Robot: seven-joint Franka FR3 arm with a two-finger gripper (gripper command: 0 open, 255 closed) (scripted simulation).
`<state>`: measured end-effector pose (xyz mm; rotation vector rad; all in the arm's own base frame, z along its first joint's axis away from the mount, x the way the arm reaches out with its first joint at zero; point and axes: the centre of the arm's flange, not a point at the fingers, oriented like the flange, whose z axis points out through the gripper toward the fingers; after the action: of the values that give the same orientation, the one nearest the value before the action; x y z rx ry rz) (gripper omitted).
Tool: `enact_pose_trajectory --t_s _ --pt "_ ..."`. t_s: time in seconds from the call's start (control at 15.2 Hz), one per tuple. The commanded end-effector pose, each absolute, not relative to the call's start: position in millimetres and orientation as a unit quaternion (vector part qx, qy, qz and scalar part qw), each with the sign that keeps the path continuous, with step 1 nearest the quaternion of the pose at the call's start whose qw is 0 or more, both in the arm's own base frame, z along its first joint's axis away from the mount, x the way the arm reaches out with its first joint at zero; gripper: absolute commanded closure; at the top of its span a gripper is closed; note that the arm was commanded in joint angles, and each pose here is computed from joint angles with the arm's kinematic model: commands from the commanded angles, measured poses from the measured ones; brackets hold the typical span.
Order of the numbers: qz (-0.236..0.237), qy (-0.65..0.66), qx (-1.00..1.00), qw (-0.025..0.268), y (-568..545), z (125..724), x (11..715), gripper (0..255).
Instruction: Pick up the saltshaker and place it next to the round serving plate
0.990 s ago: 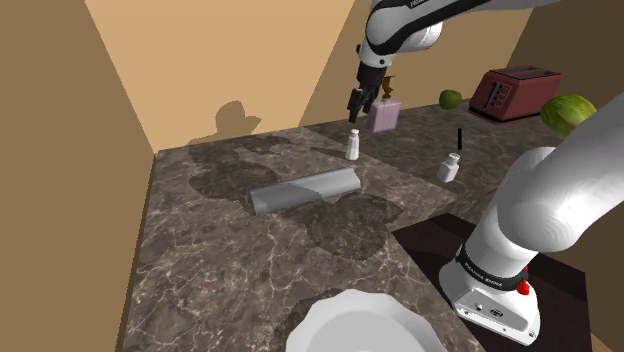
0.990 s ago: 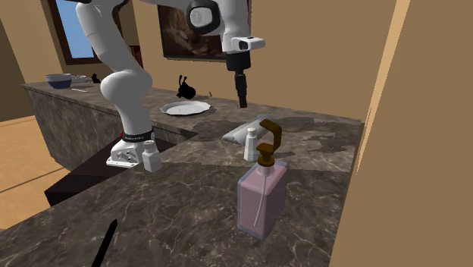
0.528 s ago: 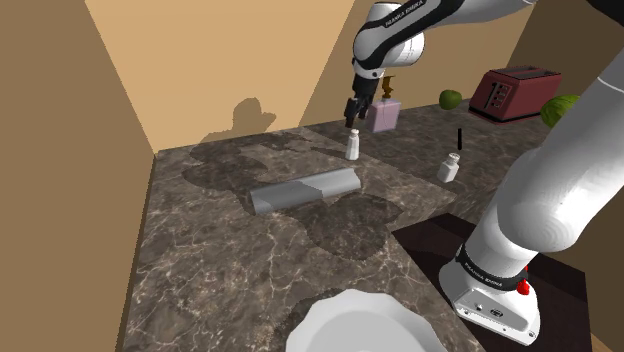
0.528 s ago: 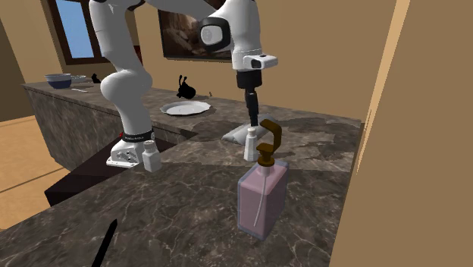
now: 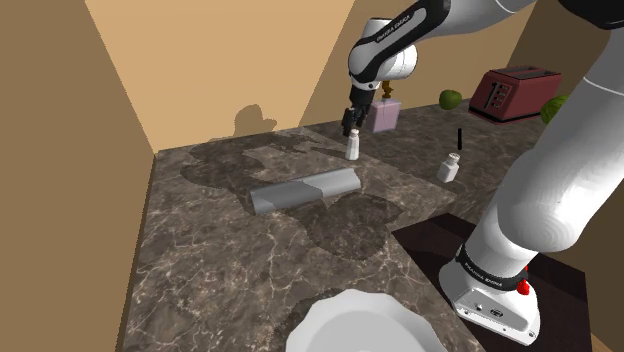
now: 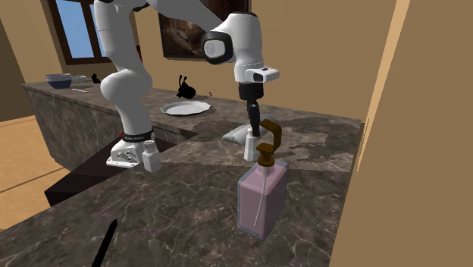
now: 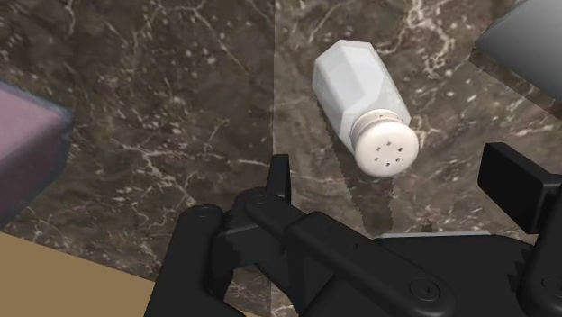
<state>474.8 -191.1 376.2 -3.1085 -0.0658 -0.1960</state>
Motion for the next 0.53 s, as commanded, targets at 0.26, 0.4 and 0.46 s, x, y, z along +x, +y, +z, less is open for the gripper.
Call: enact_pose_trajectory --t_s 0.26,0.4,0.46 --pt "-0.063 -0.021 -0.998 0.013 -191.0 375.7 474.8 0" --pt "-0.063 -0.021 -0.998 0.013 -191.0 375.7 474.8 255" --pt "-0.063 -0.021 -0.998 0.013 -191.0 375.7 474.8 255"
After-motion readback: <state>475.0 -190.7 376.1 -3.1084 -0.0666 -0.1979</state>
